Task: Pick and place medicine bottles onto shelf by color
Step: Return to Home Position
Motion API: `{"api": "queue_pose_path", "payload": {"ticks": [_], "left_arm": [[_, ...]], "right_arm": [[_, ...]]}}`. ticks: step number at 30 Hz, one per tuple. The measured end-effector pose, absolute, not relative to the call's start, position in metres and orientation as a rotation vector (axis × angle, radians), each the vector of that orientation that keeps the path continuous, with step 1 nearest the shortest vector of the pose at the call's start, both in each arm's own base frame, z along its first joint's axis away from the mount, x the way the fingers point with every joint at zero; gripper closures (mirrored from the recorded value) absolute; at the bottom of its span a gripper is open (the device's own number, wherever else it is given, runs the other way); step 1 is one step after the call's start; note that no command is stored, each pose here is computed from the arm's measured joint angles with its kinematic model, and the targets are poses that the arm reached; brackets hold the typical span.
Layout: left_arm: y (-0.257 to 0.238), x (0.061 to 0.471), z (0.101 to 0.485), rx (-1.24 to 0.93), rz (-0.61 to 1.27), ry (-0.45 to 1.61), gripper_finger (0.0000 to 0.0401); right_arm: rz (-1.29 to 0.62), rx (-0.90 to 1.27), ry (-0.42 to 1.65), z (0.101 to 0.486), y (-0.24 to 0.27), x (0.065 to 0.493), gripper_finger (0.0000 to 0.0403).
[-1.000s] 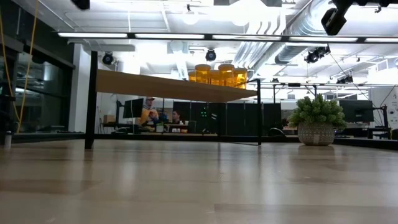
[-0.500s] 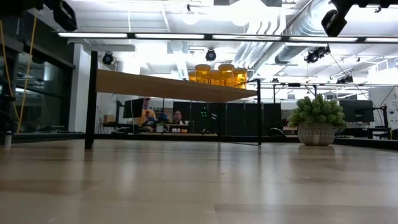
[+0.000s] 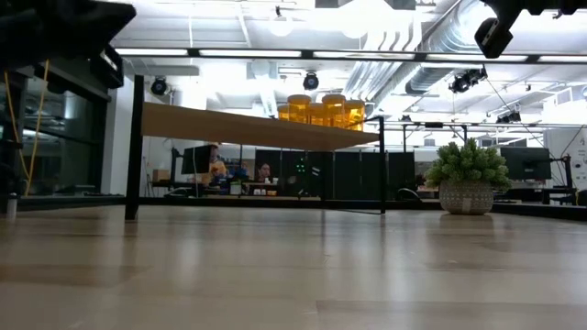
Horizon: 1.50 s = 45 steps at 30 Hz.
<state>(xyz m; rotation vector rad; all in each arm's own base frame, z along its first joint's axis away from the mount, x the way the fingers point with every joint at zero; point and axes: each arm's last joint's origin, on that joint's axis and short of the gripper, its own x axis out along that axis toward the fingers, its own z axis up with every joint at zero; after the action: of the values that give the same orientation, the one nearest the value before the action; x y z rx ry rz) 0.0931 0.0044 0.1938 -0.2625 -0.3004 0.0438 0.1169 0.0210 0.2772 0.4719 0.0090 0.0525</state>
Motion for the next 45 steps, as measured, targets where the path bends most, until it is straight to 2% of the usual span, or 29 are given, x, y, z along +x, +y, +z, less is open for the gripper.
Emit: {"api": "queue_pose_path", "payload": {"ticks": [7, 14, 31, 34, 40, 45], "left_arm": [[0.007, 0.097, 0.169, -0.258, 0.045, -0.028, 0.0401], [0.009, 0.098, 0.167, -0.225, 0.102, -0.007, 0.0401], [0.009, 0.099, 0.167, -0.225, 0.100, -0.005, 0.0398], [0.009, 0.099, 0.167, -0.225, 0.100, -0.004, 0.0398], [0.009, 0.099, 0.167, -0.225, 0.100, -0.004, 0.0398], [0.009, 0.099, 0.167, -0.225, 0.100, -0.004, 0.0398]], "right_arm": [[0.051, 0.471, 0.015, 0.277, 0.021, 0.117, 0.0403], [0.051, 0.471, 0.016, 0.277, 0.021, 0.117, 0.0403], [0.037, 0.445, 0.011, 0.277, 0.021, 0.117, 0.0403], [0.121, 0.395, 0.019, 0.277, 0.022, 0.113, 0.0403], [0.197, 0.330, -0.188, 0.270, 0.018, 0.090, 0.0403], [0.217, 0.346, -0.350, 0.225, 0.016, 0.081, 0.0403]]}}
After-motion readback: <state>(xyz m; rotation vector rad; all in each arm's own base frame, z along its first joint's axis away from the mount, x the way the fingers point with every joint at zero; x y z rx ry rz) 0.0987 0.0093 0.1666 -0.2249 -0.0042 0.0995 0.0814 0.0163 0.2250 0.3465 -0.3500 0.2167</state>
